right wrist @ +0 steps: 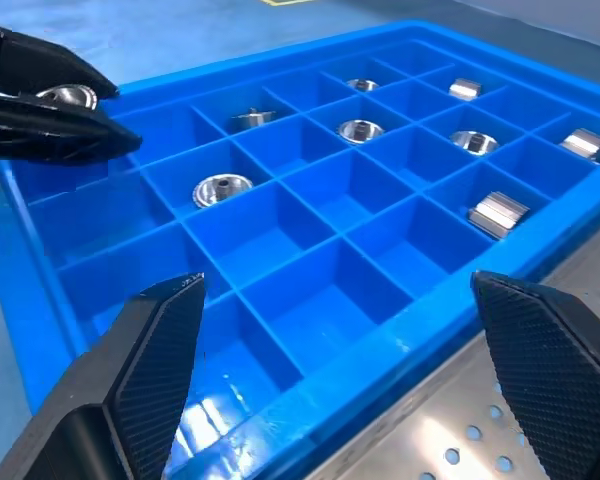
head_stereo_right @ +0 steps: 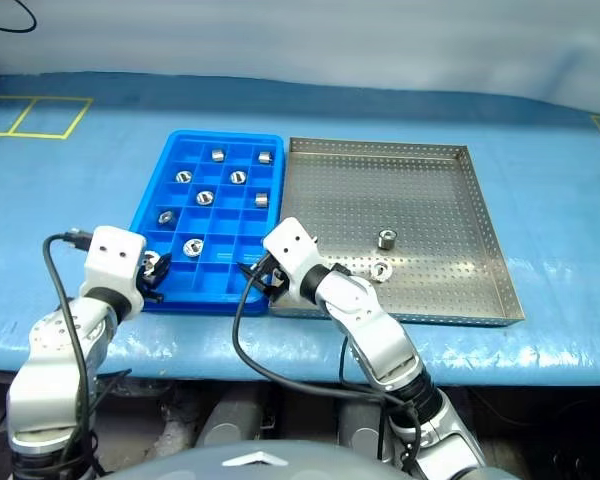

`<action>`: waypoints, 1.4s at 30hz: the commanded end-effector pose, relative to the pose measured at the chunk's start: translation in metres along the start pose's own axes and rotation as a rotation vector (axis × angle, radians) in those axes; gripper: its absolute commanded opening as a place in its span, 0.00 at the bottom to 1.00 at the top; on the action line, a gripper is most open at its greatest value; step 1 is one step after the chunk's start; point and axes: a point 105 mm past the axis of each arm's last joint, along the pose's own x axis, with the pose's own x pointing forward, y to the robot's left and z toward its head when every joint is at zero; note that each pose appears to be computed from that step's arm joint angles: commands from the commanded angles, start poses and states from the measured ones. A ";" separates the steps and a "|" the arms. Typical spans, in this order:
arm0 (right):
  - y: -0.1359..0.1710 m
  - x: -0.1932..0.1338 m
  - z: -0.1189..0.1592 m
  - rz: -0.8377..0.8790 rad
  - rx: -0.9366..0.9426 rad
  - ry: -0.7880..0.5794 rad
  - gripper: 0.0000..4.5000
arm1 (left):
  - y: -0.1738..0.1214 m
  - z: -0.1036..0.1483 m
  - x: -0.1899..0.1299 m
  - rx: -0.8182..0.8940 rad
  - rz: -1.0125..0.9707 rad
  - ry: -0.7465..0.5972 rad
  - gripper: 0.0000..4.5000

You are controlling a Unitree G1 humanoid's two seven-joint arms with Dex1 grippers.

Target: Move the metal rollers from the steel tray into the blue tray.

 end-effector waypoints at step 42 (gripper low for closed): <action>-0.052 -0.088 -0.017 -0.435 0.079 0.027 1.00 | -0.188 0.088 0.050 0.668 -1.229 -0.167 0.95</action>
